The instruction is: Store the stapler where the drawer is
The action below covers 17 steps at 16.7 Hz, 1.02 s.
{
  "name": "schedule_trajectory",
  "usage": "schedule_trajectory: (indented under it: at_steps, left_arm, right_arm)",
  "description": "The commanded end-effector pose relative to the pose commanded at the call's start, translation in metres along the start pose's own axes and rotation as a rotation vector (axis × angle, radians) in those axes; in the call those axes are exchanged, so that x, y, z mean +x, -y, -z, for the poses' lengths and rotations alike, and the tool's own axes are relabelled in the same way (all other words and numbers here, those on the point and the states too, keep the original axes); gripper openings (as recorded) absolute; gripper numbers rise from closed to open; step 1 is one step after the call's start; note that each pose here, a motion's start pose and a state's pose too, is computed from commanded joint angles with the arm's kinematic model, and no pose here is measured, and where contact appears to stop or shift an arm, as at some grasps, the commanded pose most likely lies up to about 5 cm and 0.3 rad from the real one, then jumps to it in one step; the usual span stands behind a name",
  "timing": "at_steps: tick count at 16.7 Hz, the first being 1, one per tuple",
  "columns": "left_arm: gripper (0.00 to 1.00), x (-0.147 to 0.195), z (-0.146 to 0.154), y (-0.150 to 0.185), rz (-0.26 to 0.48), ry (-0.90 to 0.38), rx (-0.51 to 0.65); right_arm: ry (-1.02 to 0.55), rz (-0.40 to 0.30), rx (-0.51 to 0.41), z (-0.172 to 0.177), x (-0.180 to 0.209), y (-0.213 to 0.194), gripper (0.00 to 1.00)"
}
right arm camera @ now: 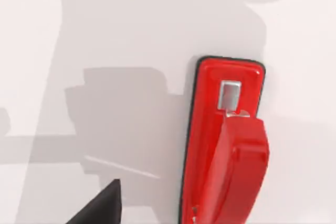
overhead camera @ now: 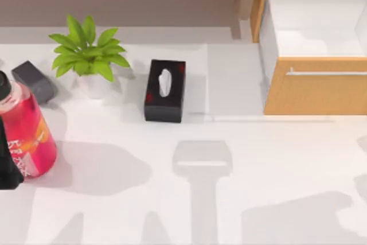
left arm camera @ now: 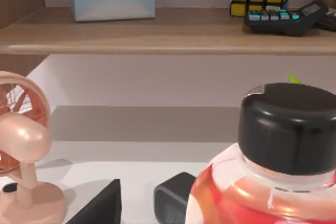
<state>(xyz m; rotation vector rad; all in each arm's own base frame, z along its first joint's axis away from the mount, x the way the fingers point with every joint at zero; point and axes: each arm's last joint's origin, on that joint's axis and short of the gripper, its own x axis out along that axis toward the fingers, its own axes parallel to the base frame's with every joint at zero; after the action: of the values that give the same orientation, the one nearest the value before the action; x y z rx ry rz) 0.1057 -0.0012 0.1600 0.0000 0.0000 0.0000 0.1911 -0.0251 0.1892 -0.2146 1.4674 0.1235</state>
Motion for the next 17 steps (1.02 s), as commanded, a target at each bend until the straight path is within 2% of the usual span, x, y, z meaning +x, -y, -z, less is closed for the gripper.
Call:
schedule_trajectory:
  at_steps: [2, 4, 11, 17]
  left_arm:
    - [1.0, 0.0, 0.0, 0.0, 0.0, 0.0, 0.0]
    - [1.0, 0.0, 0.0, 0.0, 0.0, 0.0, 0.0]
    - [1.0, 0.0, 0.0, 0.0, 0.0, 0.0, 0.0]
    - [1.0, 0.0, 0.0, 0.0, 0.0, 0.0, 0.0]
  right_arm:
    - [-0.064, -0.046, 0.068, 0.007, 0.0, 0.004, 1.0]
    - [-0.093, -0.067, 0.1, 0.01, 0.0, 0.006, 1.0]
    - [-0.095, -0.068, 0.099, 0.011, 0.004, 0.006, 1.0]
    - [-0.093, -0.067, 0.1, 0.012, 0.046, 0.004, 1.0]
